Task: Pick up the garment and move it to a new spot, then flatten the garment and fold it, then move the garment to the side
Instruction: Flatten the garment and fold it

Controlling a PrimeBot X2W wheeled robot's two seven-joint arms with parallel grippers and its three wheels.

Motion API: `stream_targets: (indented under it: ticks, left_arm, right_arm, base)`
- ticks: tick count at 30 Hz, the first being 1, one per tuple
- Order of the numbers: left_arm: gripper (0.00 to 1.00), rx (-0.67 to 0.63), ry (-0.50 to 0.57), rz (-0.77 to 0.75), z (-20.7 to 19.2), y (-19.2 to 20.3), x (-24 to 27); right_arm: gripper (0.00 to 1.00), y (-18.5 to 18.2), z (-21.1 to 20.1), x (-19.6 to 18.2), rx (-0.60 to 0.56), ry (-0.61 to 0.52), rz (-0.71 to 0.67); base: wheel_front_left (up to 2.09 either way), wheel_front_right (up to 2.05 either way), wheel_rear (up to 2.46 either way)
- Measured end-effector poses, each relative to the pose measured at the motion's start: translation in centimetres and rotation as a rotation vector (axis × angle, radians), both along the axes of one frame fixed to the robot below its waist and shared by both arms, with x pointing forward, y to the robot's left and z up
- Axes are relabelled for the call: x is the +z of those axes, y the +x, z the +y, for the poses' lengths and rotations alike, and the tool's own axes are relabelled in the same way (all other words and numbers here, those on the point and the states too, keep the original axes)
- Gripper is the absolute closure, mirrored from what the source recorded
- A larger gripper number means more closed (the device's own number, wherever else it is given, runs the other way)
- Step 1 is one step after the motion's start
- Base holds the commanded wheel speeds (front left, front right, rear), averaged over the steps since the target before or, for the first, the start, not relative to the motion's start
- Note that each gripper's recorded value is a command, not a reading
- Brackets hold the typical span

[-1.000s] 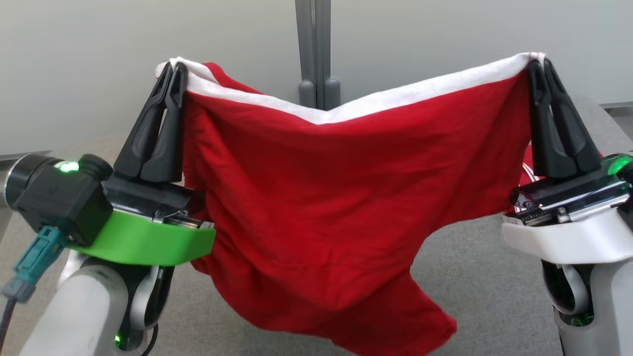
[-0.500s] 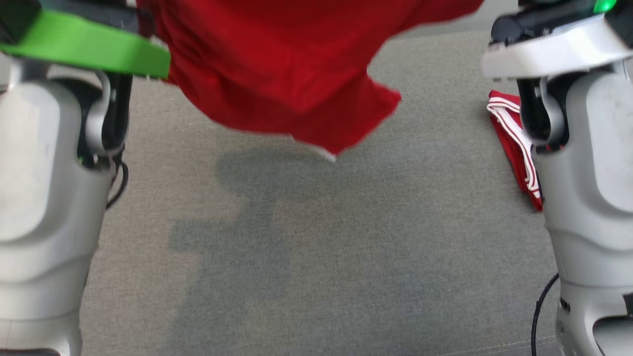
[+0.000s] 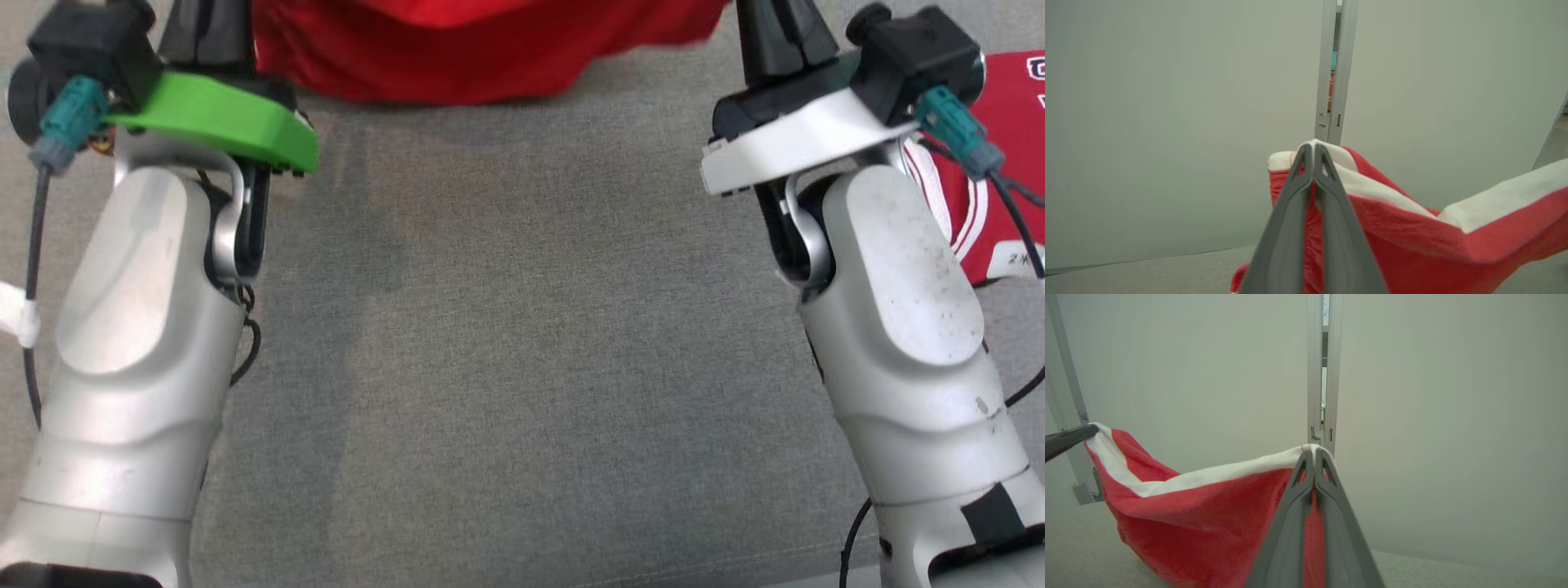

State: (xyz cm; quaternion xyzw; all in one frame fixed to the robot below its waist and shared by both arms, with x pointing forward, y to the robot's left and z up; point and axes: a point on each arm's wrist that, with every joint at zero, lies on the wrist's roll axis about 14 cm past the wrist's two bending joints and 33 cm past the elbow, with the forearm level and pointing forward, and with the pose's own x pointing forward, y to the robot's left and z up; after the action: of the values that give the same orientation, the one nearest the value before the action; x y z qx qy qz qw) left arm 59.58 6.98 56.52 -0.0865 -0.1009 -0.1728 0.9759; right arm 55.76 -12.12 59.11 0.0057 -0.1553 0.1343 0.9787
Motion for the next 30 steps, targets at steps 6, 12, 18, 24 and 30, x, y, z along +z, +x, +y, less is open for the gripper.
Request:
stream_targets:
  ticks: [6,12,18,24,30]
  left_arm:
    - [1.0,0.026,-0.028,0.083,1.1,-2.0,-4.2]
    - [1.0,0.028,-0.079,0.052,1.0,-5.0,-2.9]
    - [1.0,0.021,-0.104,0.049,0.9,-9.6,-2.3]
    - [1.0,0.041,-0.12,0.051,1.4,-15.2,-1.7]
    - [1.0,0.05,-0.12,0.041,1.6,-20.7,0.3]
  right_arm:
    - [1.0,-1.9,-0.2,-3.9,-0.007,0.041,0.076]
    - [1.0,-4.6,-1.5,-2.6,-0.041,0.092,0.038]
    - [1.0,-9.1,-3.0,-2.9,-0.084,0.144,0.058]
    - [1.0,-14.6,-3.9,-2.4,-0.116,0.154,0.054]
    - [1.0,-19.8,-4.4,0.8,-0.126,0.153,-0.002]
  base:
    - [0.0,0.0,0.0]
    - [0.0,0.0,0.0]
    - [0.0,0.0,0.0]
    - [0.0,0.0,0.0]
    - [0.0,0.0,0.0]
